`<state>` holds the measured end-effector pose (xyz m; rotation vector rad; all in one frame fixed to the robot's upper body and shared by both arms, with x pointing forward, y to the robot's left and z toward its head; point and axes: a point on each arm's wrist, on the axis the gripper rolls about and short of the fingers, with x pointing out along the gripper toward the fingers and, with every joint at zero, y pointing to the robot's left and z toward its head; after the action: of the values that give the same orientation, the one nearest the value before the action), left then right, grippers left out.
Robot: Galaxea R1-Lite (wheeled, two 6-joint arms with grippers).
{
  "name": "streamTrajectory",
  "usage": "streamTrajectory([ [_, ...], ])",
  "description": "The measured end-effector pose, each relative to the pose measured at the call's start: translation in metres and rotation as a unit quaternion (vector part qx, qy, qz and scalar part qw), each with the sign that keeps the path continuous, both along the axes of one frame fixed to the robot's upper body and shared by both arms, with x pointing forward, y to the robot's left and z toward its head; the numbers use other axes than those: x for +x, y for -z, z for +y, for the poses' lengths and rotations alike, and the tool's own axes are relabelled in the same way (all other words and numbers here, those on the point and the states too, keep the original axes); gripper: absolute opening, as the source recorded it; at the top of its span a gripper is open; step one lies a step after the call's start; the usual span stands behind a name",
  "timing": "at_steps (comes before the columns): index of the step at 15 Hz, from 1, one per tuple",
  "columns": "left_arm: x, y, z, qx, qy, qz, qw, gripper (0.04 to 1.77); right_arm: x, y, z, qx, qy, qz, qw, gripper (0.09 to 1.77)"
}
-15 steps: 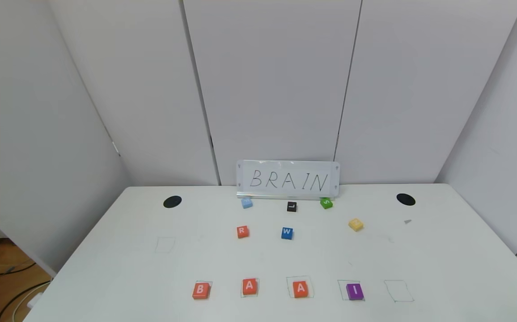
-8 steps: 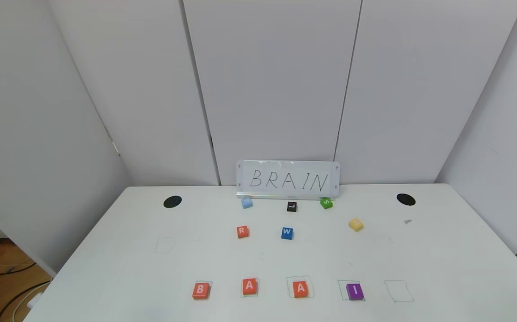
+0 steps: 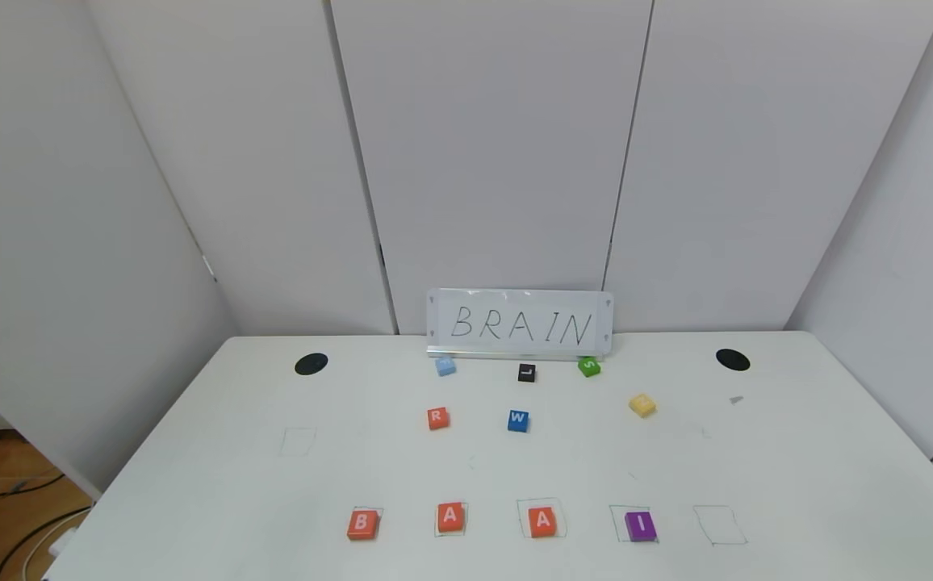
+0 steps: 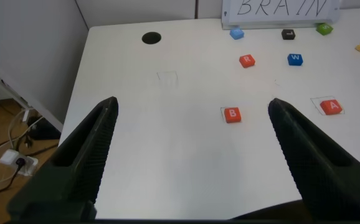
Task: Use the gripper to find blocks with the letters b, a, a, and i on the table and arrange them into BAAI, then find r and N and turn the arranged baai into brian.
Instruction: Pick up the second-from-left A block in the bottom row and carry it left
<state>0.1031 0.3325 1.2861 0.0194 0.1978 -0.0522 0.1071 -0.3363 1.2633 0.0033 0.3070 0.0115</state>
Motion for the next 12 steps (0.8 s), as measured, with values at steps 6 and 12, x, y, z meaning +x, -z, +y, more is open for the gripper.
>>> streamTrajectory([
  [6, 0.036, -0.029, 0.000, 0.002, -0.003, 0.096, 0.9953, 1.72, 0.045, -0.027, 0.000, -0.002, 0.004, 0.066, 0.998, 1.71],
  [12, 0.091, -0.031, 0.000, 0.004, -0.011, 0.201, 0.9795, 1.72, 0.103, -0.036, 0.001, 0.006, -0.013, 0.143, 0.990, 1.71],
])
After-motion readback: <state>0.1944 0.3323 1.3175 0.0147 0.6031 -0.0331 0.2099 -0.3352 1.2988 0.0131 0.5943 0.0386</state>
